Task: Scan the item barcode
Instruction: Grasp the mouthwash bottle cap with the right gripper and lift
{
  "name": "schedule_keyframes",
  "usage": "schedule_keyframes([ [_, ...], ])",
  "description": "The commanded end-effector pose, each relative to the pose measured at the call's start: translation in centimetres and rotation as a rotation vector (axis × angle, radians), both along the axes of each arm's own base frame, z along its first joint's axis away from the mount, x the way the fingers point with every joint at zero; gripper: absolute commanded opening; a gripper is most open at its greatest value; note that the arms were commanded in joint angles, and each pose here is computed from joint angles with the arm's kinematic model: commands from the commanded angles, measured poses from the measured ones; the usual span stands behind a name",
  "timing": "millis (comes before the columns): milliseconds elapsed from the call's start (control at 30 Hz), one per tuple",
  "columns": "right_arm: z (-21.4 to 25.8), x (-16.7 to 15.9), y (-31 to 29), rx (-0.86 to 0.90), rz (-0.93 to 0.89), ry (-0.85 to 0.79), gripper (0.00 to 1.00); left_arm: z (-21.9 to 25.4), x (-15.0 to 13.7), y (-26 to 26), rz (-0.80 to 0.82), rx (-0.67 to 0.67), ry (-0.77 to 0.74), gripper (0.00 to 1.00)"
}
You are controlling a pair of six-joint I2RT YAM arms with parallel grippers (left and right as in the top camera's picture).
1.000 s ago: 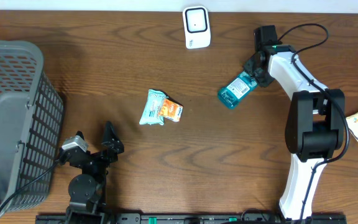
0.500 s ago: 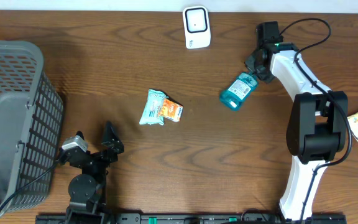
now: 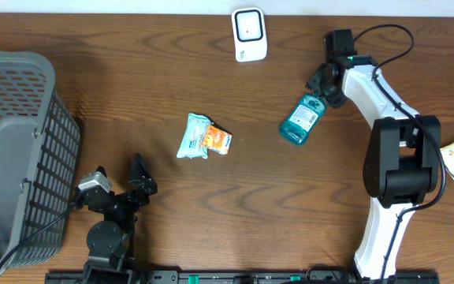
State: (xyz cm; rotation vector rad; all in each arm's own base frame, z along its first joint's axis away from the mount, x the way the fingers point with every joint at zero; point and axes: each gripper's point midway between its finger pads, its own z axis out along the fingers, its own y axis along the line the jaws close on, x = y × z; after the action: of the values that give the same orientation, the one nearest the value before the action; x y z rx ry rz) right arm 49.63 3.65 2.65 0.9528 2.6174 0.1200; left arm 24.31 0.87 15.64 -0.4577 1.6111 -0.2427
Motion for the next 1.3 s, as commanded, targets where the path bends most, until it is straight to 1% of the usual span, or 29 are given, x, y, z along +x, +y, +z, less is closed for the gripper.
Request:
schedule_keyframes([
  [0,0.3,0.4,0.0,-0.018,0.039,-0.023,0.55,-1.8,-0.1,0.2,0.011,0.000,0.051,0.98],
  [167,-0.8,0.6,-0.3,-0.058,0.055,-0.015,0.52,-1.8,-0.1,0.2,0.011,0.001,0.051,0.98],
  [400,-4.7,-0.4,-0.1,-0.049,0.063,0.069,0.46,-1.8,-0.1,0.2,0.011,0.000,0.051,0.98],
  [500,-6.2,-0.9,0.2,-0.038,0.070,0.103,0.40,-1.8,-0.1,0.2,0.011,0.000,0.051,0.98],
  [633,-6.6,-1.3,0.7,-0.008,0.081,0.120,0.29,-1.8,-0.1,0.2,0.011,0.000,0.051,0.98],
  [767,-5.4,-1.0,1.5,0.054,0.101,0.101,0.16,-1.8,-0.1,0.2,0.011,0.001,0.051,0.98],
  [933,-2.4,-0.3,1.7,0.048,0.183,0.042,0.08,-1.8,-0.1,0.2,0.011,0.001,0.051,0.98],
  [1067,1.2,-0.1,1.8,0.015,0.270,-0.018,0.05,-1.8,-0.1,0.2,0.011,0.000,0.051,0.98],
  [1267,6.7,-0.5,2.0,0.004,0.294,-0.101,0.03,-1.8,-0.1,0.2,0.011,0.000,0.051,0.98],
])
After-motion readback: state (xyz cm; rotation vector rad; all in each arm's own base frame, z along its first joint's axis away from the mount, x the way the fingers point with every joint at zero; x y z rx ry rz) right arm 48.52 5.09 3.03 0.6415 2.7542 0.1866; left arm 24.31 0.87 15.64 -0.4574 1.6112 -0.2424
